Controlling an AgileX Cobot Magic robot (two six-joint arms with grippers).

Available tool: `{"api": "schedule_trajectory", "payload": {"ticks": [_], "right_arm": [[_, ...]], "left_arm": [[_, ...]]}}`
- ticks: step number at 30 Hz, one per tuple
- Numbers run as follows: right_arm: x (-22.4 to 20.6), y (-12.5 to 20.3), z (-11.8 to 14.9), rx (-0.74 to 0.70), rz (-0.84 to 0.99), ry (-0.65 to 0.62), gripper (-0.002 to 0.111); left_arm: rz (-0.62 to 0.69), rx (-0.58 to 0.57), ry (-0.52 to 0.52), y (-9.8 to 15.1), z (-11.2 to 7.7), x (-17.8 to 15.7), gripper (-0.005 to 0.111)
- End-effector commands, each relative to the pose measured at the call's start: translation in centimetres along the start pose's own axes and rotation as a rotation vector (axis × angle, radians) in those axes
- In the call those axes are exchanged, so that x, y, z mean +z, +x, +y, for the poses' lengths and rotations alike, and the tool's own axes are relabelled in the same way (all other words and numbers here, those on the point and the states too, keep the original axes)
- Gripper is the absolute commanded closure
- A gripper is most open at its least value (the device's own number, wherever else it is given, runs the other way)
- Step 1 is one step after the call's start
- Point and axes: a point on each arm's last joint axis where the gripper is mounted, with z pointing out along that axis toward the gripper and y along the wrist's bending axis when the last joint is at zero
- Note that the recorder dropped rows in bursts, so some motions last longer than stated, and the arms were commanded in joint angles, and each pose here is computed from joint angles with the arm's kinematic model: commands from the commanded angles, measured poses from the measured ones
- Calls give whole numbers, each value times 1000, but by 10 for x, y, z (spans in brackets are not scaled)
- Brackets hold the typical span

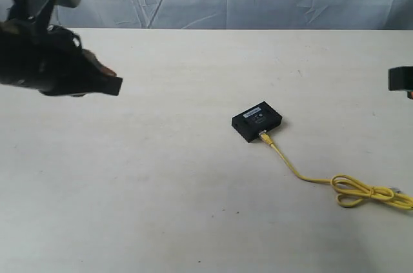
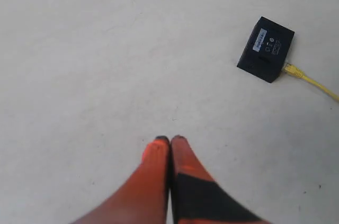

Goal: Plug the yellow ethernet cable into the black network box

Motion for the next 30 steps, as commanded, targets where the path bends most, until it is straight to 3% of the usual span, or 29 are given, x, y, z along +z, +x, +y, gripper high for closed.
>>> {"api": "schedule_trajectory", "payload": {"ticks": [1, 6, 12, 21, 26, 30], "right_arm": [[-39, 34, -6, -14, -212, -14, 108], [-71, 81, -13, -26, -304, -10, 108], [-99, 111, -16, -20, -394, -28, 108], [-117, 127, -18, -16, -533, -50, 108], [-115, 128, -17, -7, -541, -65, 108], [-99, 123, -19, -25, -661, -50, 108]], "left_arm": [[-163, 6, -57, 28, -2, -32, 107], [-250, 12, -81, 55, -2, -52, 107], [-258, 19, -64, 64, -6, -63, 107], [-267, 20, -65, 64, -6, -65, 107], [-267, 20, -65, 64, -6, -65, 107], [-267, 20, -65, 64, -6, -65, 107]]}}
